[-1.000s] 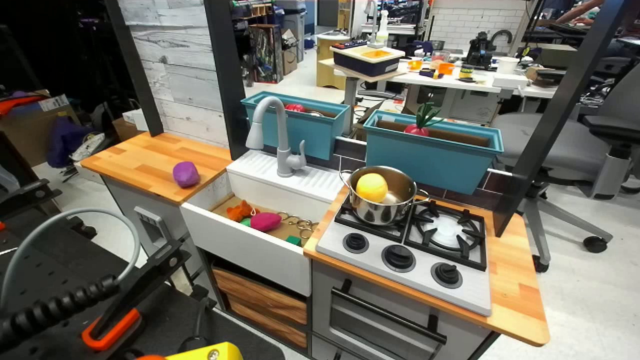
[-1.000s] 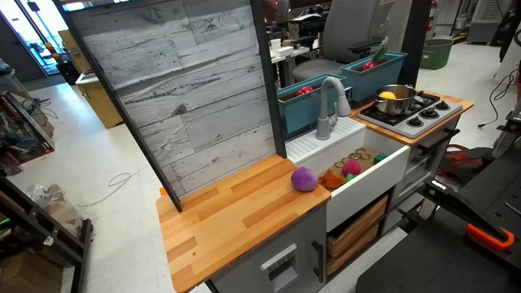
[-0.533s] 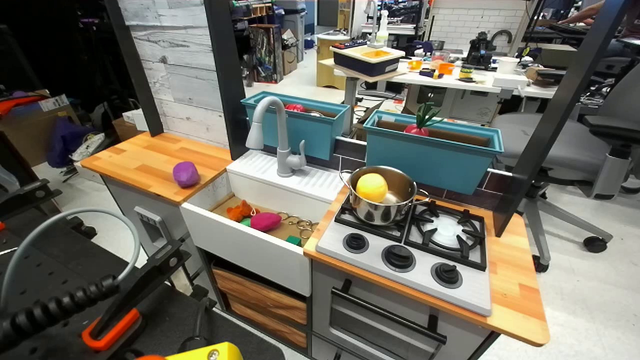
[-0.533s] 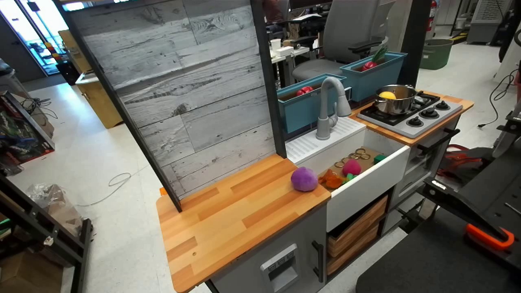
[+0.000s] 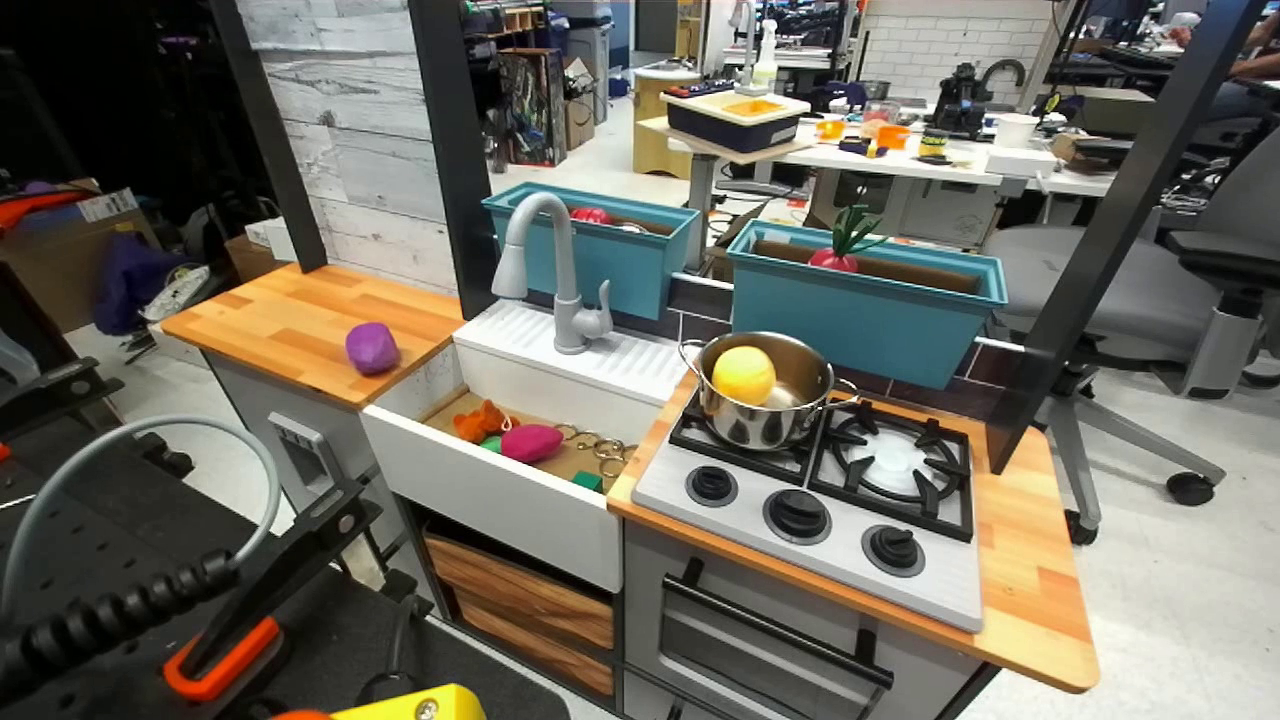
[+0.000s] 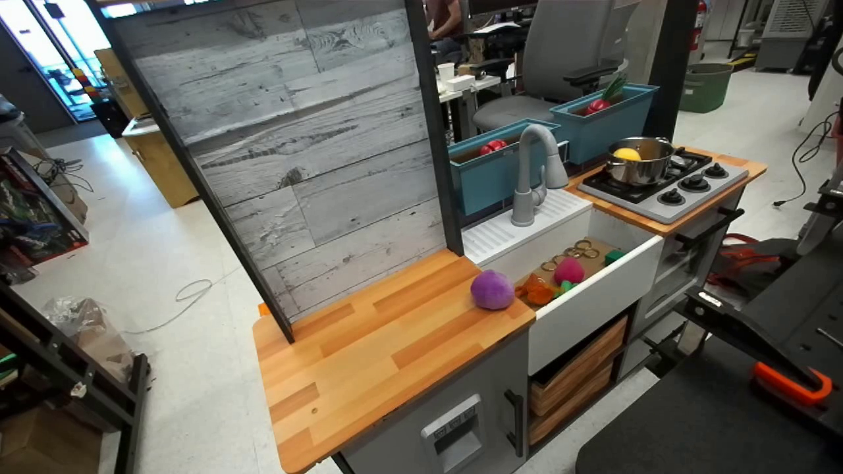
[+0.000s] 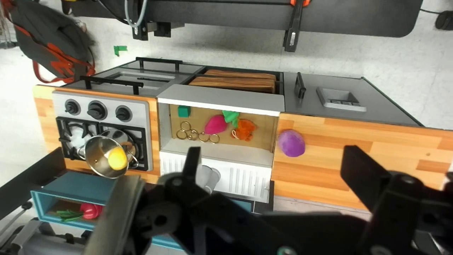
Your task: Move the tap to the left
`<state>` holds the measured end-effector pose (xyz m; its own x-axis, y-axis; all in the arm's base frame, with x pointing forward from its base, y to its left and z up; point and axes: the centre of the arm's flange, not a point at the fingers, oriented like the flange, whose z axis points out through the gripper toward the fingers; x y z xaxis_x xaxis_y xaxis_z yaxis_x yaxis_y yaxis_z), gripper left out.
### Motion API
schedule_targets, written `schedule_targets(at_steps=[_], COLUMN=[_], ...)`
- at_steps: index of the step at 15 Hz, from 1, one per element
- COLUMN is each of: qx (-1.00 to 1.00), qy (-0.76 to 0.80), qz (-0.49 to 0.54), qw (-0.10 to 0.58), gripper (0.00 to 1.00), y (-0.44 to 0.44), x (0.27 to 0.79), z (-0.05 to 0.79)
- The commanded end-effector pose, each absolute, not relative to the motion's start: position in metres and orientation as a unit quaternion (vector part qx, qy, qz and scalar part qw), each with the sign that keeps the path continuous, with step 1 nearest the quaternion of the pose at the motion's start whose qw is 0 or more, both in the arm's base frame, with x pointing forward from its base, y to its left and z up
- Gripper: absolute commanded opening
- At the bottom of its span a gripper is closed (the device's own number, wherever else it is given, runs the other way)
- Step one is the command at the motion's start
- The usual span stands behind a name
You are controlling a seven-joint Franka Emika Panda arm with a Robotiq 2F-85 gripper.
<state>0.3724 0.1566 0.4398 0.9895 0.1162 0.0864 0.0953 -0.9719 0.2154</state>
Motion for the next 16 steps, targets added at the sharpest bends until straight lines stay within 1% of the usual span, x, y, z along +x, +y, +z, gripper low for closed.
schedule_targets(at_steps=[1, 5, 7, 16], qx=[0.996, 0.996, 0.995, 0.991], qy=[0.011, -0.05, -0.062, -0.103], qz=[0.06, 0.076, 0.08, 0.076], qw=[0.065, 0.017, 0.01, 0.034], gripper=[1.0, 1.0, 1.0, 1.0], y=[0.137, 0.104, 0.088, 0.04], x=[0.411, 0.45, 0.47, 0.542], z=[0.397, 0.351, 0.327, 0.236])
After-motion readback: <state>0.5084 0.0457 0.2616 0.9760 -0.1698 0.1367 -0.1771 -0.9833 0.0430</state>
